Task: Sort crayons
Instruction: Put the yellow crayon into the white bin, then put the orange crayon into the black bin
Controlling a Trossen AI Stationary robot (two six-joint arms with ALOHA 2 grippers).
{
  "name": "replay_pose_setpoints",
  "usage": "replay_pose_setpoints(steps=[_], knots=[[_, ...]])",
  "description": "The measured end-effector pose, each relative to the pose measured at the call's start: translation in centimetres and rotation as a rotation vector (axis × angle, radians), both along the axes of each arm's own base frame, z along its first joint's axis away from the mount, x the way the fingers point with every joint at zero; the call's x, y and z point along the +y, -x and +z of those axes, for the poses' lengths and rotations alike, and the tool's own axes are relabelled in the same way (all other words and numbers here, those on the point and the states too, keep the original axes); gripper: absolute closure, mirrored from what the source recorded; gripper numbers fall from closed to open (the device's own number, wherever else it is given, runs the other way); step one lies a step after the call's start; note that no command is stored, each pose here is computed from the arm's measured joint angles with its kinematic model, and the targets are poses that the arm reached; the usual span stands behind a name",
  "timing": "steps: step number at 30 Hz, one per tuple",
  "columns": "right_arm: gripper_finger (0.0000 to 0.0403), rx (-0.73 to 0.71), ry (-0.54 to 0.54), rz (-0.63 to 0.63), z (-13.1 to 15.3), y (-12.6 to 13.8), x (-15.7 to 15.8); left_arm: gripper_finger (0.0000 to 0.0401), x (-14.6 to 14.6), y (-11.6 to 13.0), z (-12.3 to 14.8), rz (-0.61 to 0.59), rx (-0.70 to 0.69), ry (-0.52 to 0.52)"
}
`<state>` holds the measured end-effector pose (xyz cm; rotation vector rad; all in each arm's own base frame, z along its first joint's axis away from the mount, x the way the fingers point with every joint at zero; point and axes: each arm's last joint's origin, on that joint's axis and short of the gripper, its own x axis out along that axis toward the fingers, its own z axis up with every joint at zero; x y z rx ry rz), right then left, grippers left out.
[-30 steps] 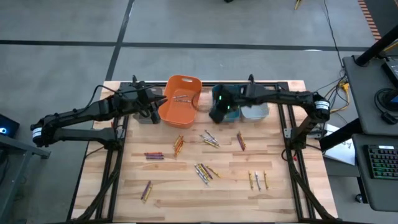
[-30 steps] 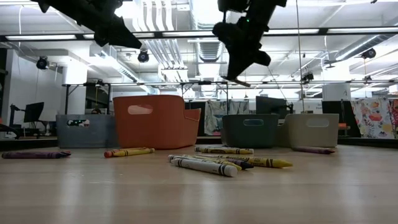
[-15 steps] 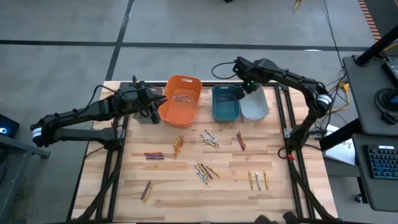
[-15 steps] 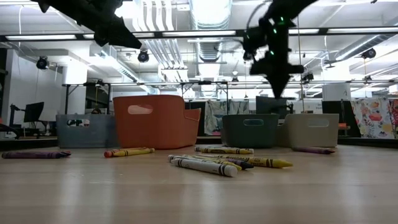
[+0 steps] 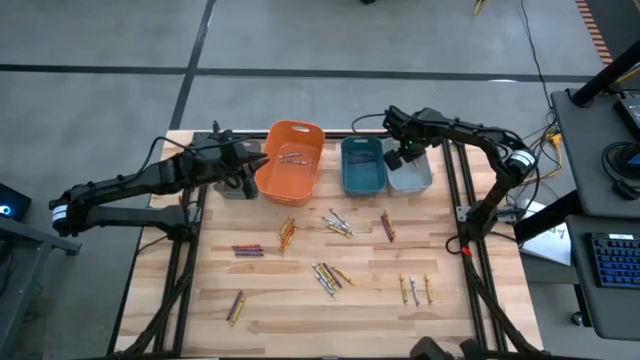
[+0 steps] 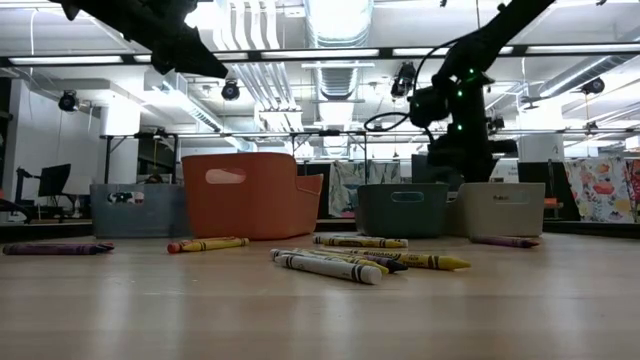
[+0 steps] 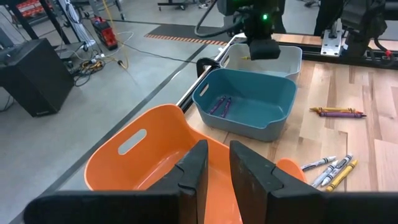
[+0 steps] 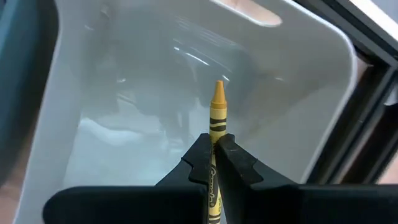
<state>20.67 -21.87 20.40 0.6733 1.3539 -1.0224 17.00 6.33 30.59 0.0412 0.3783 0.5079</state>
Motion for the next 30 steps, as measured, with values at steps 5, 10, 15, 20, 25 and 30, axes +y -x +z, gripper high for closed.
replay_pose_setpoints(steps=[5,10,15,20,25,30], knots=[[0.0394,-0.028,0.028,-0.003,-1.2,0.0,0.0,0.0352,0.0,0.0,0.0,0.001,-0.001,-0.001],[0.0389,-0.048,0.048,-0.007,-1.8,0.0,0.0,0.0352,0.0,0.0,0.0,0.002,-0.004,0.002],[0.0359,-0.051,0.051,-0.009,-1.9,0.0,0.0,0.0352,0.0,0.0,0.0,0.008,-0.012,0.015],[0.0321,-0.056,0.058,-0.004,-1.7,-0.1,-0.1,0.0352,0.0,0.0,0.0,0.012,-0.017,0.024],[0.0305,-0.075,0.077,0.003,-0.5,-0.4,-0.4,0.0352,0.0,0.0,0.0,0.023,-0.031,0.053],[0.0304,-0.097,0.102,0.025,1.3,-1.1,-0.3,0.0352,-0.1,0.1,-0.4,0.051,-0.026,0.132]])
